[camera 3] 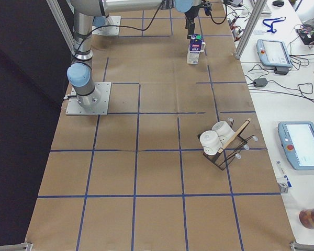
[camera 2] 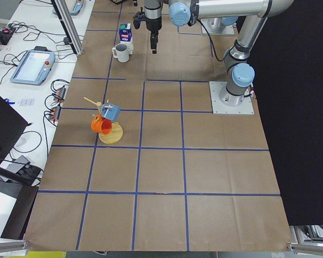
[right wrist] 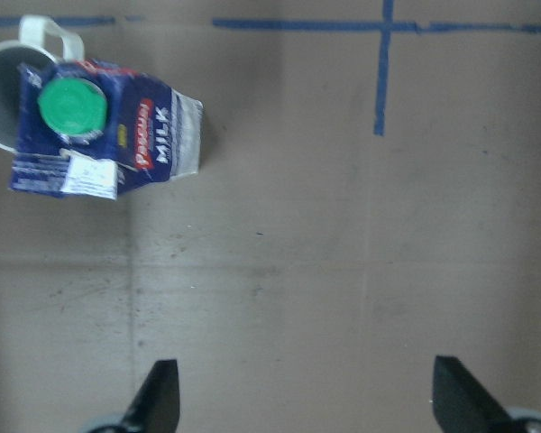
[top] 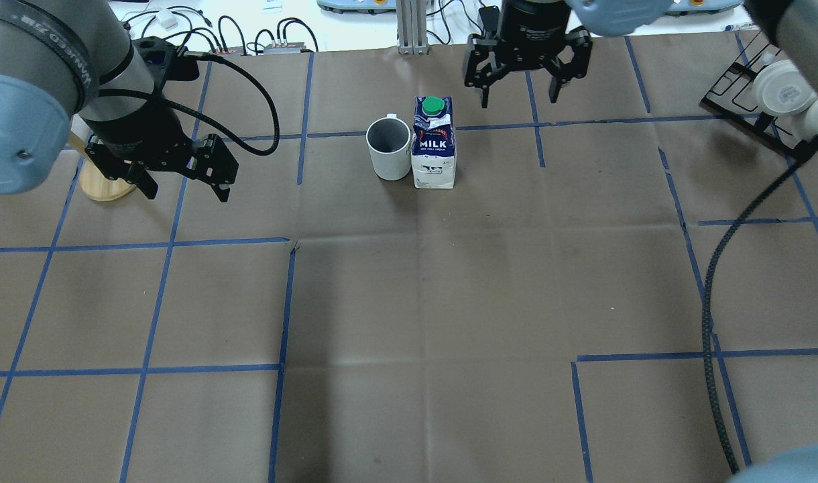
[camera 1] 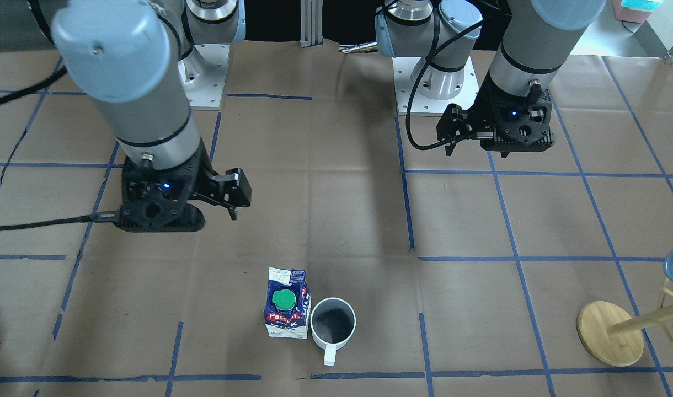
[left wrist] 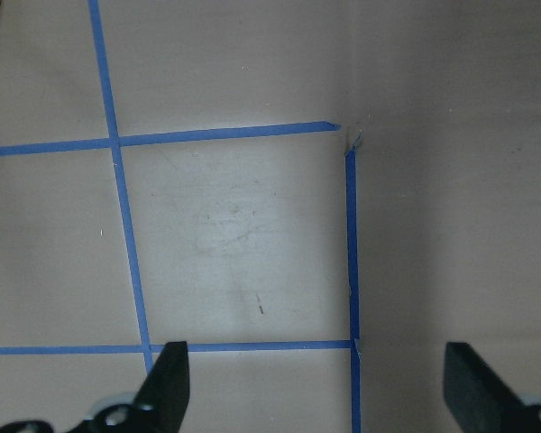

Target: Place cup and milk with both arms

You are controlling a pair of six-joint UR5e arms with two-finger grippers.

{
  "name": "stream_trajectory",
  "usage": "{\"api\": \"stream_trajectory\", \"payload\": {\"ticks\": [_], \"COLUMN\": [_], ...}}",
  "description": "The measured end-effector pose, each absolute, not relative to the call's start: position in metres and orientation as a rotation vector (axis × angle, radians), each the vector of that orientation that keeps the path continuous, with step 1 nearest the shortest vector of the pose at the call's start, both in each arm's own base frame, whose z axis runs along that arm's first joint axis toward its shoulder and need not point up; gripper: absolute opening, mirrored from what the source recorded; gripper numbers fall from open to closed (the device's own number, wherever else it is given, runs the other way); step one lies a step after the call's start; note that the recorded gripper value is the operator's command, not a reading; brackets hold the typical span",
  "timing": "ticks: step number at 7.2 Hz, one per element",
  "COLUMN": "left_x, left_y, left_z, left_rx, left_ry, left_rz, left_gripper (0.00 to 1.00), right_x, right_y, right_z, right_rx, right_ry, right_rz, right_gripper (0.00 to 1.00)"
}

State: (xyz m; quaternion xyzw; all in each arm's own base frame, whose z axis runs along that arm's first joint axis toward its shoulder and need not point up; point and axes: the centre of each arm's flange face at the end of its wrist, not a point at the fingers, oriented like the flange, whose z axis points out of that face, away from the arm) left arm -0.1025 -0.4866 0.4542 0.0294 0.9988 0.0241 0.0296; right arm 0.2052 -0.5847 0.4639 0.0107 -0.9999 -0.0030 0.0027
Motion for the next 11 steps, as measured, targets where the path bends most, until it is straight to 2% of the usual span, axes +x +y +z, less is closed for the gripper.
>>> {"api": "stream_trajectory", "payload": {"ticks": [4,11], "left_x": [-0.102,-0.101], "left_y": [-0.484,-0.480], "left_z": [0.458,0.464], "left_rx": [0.093,0.089], "left_ry": [3.078,3.073], "left_rz": [0.066,0.046], "left_gripper": [1.00,1.00], "right_x": [0.151,0.137], "right_y": [-0.468,-0.455], "right_z": [0.469,0.471], "right_rx": [-0.035,-0.092], "right_ry": [-3.138,-3.098], "right_rz": [0.078,0.105], "right_gripper": [1.00,1.00]}}
